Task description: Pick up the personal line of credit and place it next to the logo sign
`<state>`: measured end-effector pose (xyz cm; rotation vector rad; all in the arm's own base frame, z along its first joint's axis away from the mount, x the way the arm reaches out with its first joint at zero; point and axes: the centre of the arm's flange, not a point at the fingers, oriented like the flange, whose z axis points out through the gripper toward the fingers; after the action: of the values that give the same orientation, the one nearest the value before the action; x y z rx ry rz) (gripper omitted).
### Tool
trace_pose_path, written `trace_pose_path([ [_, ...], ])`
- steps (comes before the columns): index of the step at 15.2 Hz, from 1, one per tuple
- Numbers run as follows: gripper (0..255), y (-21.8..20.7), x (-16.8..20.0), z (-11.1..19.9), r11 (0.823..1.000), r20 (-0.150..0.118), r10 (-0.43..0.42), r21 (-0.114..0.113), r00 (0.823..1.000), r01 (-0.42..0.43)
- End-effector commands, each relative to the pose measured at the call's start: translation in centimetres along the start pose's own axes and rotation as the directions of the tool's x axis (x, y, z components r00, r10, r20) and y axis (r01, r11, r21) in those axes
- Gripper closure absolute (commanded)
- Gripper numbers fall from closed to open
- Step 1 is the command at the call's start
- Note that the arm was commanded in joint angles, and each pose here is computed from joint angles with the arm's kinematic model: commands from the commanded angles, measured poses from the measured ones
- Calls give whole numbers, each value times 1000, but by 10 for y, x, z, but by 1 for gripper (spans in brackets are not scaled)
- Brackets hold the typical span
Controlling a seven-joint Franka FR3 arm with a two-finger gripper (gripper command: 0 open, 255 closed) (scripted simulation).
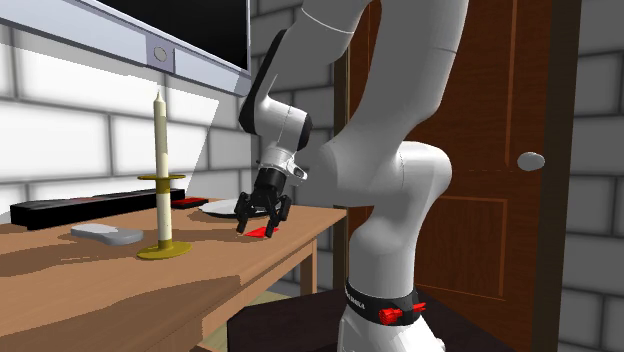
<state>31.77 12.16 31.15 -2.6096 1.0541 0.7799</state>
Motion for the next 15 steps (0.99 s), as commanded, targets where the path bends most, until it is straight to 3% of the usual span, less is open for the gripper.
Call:
trace_pose_path([
  [1,255,0,-3,-3,1000,0,0,0,1000,0],
  [15,255,-1,-43,-64,1000,0,0,0,1000,0],
])
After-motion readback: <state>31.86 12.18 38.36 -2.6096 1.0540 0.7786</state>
